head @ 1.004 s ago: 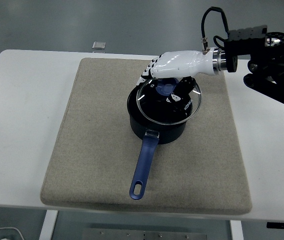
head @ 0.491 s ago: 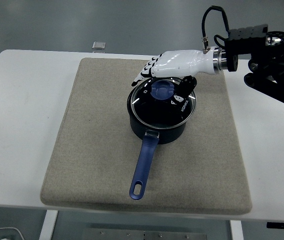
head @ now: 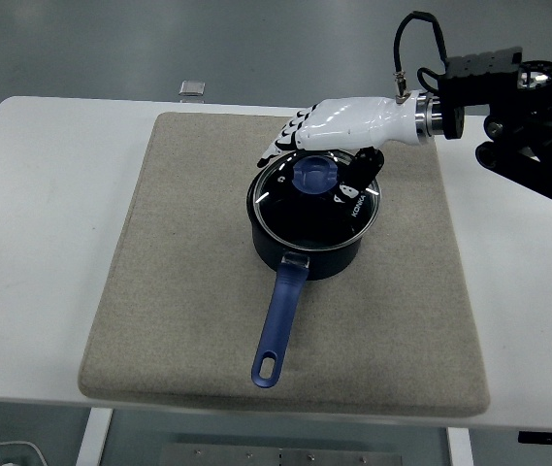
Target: Lift the pot lid and place it to the right of the pot.
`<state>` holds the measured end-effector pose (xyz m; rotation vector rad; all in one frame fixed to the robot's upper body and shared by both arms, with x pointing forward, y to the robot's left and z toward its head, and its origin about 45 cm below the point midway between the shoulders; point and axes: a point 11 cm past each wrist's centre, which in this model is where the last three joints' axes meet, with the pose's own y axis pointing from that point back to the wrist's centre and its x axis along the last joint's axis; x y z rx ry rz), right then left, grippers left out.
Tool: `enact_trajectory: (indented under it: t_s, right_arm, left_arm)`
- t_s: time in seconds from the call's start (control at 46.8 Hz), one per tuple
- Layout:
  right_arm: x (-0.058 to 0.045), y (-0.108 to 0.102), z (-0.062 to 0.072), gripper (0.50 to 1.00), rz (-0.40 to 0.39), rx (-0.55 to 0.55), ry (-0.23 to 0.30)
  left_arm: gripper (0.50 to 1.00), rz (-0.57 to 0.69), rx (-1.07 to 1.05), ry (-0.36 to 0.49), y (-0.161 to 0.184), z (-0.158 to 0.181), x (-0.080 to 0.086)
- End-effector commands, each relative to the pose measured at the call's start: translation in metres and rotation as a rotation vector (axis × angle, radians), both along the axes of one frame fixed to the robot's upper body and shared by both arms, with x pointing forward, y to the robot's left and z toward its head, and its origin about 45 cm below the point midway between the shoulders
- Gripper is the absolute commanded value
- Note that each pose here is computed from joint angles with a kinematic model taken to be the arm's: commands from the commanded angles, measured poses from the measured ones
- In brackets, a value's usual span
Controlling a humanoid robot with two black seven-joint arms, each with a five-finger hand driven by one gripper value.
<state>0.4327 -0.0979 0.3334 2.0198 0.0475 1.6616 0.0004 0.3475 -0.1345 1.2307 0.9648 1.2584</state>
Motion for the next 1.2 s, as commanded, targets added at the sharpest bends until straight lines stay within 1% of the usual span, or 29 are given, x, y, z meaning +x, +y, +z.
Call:
enact_trajectory:
  t_s: [0.0,0.321,0.769,0.94,1.004,1.175]
  right_arm:
    - [0.0003,-0.0006,-0.0007,0.893,-0.002,-0.003,0.002]
    - [0.003,-0.0041,-0.0016,0.893,-0.012,-0.004,-0.007]
    - [0.0027,-0.0026,-0.0014,0.889,-0.005,-0.009,-0.016]
    - [0.0027,-0.0025,-0.0012,0.866,-0.006,-0.006,-0.015]
    - [0.0027,-0.0025,-0.0011,0.836,-0.006,-0.005,-0.014]
    - [0.0023,-0.0022,-0.0024,0.834,-0.005,-0.006,-0.012]
  left_arm:
    - [1.0,0.0,0.0,0.0,0.0,0.0,-0.0001]
    - [1.0,-0.002,0.0,0.0,0.0,0.0,-0.0001]
    - [1.0,0.0,0.0,0.0,0.0,0.0,-0.0001]
    - [1.0,0.0,0.0,0.0,0.0,0.0,-0.0001]
    - [1.0,0.0,0.0,0.0,0.0,0.0,0.0]
    - [1.0,0.0,0.0,0.0,0.0,0.0,-0.0001]
